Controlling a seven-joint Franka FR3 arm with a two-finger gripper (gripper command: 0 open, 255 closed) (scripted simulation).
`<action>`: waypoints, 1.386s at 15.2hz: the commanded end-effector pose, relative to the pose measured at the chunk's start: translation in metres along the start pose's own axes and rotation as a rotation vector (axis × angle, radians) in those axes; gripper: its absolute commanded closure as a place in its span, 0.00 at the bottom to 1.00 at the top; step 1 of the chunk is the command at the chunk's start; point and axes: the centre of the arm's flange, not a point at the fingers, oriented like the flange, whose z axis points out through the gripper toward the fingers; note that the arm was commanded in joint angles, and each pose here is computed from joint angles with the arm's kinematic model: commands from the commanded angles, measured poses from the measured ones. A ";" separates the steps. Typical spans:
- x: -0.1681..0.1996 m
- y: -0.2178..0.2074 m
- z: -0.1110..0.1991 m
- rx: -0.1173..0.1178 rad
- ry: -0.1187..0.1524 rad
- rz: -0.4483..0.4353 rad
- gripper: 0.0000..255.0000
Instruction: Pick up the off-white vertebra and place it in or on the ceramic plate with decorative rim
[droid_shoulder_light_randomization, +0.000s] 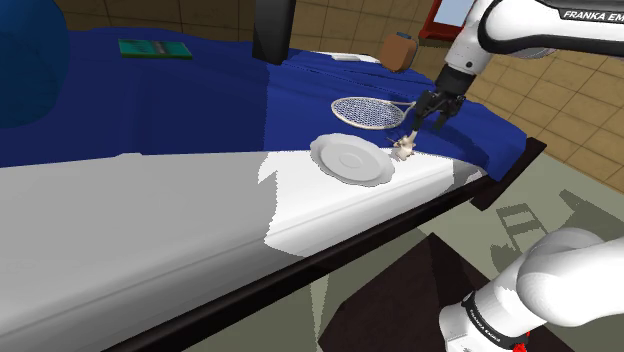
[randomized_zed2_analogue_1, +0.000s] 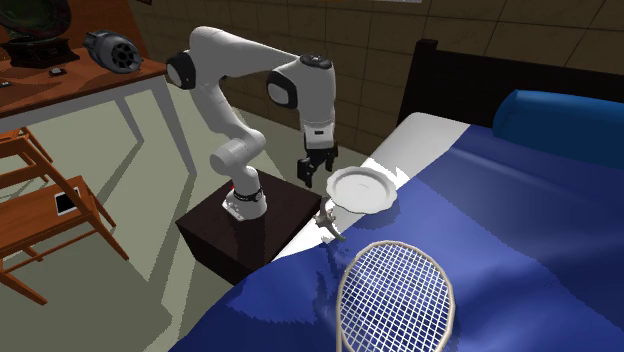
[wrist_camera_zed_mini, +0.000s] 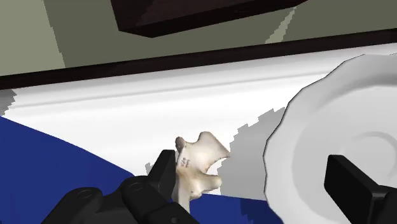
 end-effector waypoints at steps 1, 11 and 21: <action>0.025 0.011 0.013 0.020 -0.013 0.047 0.00; 0.046 0.022 0.068 0.040 -0.027 0.094 0.00; 0.046 0.022 0.068 0.040 -0.028 0.094 1.00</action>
